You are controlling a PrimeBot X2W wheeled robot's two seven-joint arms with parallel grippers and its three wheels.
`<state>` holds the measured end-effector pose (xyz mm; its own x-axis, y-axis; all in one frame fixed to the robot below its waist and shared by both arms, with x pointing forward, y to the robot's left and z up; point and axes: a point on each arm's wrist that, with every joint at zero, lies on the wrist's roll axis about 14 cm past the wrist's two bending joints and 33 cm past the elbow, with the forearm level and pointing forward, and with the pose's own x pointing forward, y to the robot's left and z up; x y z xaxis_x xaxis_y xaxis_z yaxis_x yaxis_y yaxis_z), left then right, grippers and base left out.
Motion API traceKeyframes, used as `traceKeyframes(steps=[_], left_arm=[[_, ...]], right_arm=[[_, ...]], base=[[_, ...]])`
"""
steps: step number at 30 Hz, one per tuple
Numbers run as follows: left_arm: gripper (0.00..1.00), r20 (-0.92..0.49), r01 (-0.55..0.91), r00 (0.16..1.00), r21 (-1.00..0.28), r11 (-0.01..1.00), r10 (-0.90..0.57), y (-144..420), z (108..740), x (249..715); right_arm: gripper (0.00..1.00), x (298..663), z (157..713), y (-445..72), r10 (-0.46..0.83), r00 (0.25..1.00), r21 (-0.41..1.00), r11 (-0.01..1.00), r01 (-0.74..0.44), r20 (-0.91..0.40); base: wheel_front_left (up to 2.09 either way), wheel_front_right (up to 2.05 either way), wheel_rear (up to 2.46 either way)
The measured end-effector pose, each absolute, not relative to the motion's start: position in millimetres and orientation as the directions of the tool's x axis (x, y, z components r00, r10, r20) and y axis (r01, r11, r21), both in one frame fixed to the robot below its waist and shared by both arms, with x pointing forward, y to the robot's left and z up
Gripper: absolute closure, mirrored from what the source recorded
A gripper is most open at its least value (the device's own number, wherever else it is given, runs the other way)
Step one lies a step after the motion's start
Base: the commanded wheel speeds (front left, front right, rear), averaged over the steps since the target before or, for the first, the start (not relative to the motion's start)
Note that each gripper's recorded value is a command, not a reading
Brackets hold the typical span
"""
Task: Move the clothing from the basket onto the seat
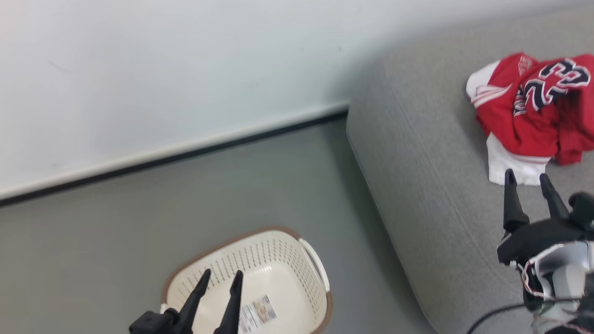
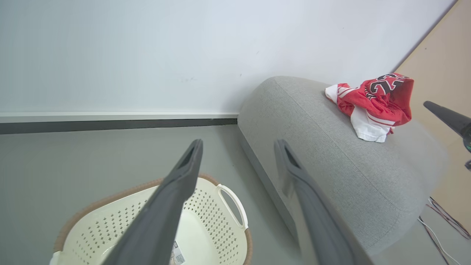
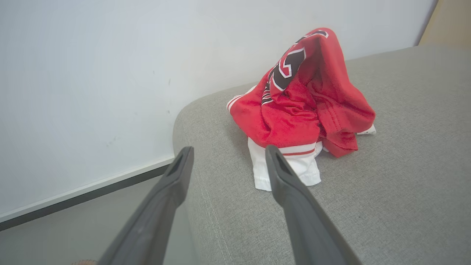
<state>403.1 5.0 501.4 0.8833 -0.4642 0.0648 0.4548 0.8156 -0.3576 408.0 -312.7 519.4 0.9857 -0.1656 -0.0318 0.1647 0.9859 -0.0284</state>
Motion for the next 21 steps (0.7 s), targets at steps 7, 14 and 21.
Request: traceKeyframes(steps=[7,14,21], left_arm=[[0.00,0.100,0.350,0.937,-0.289,0.891,-0.335,52,522,394],[0.00,0.136,0.169,0.980,-0.212,0.962,-0.142,123,535,381],[0.00,0.154,0.050,0.988,-0.171,0.984,-0.024,169,538,361]], right_arm=[[0.00,384,538,-263,-0.060,0.997,0.058,0.997,0.057,0.051],[0.00,376,547,-192,0.071,0.989,0.135,0.987,-0.089,0.130],[0.00,366,537,-150,0.162,0.980,0.133,0.975,-0.177,0.113]], base=[[0.00,0.00,0.00],[0.00,0.00,0.00],[0.00,0.00,0.00]])
